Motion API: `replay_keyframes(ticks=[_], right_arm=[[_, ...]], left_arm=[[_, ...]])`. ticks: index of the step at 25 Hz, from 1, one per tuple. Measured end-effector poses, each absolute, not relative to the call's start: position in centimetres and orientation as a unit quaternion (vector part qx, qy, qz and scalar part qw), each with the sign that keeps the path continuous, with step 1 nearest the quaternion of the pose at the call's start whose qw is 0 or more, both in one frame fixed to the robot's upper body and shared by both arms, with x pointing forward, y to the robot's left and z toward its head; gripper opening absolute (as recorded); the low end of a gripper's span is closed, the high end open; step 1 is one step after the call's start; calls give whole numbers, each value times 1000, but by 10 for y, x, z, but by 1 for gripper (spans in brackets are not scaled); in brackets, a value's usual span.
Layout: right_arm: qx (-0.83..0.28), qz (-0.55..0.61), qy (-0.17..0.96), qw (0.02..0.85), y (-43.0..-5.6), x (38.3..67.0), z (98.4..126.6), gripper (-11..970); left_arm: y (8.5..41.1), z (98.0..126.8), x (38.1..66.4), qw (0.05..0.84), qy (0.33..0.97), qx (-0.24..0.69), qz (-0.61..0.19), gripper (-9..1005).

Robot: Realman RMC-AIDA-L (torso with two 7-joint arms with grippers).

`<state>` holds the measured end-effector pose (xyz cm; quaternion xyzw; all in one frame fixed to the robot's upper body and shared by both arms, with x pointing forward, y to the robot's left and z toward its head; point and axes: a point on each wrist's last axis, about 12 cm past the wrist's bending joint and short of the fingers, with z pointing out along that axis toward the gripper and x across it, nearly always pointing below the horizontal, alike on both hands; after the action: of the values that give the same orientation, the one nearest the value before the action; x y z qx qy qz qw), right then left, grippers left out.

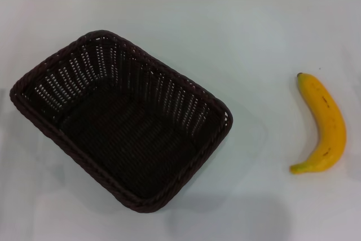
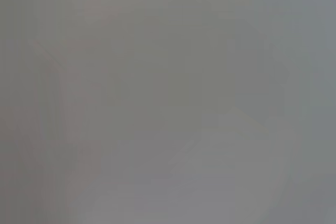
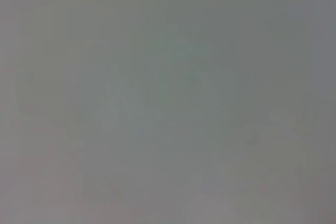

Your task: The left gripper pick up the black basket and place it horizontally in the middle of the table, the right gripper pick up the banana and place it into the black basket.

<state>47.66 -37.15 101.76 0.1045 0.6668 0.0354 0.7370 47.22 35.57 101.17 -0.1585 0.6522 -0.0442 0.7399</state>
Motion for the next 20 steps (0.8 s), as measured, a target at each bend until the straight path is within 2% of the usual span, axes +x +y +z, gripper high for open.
replay_keyframes(ticks=[20], right_arm=[[87,24,653,752,-378,487,1028,859]], left_arm=[[357,1015,463,756,635,-151,-52,872]])
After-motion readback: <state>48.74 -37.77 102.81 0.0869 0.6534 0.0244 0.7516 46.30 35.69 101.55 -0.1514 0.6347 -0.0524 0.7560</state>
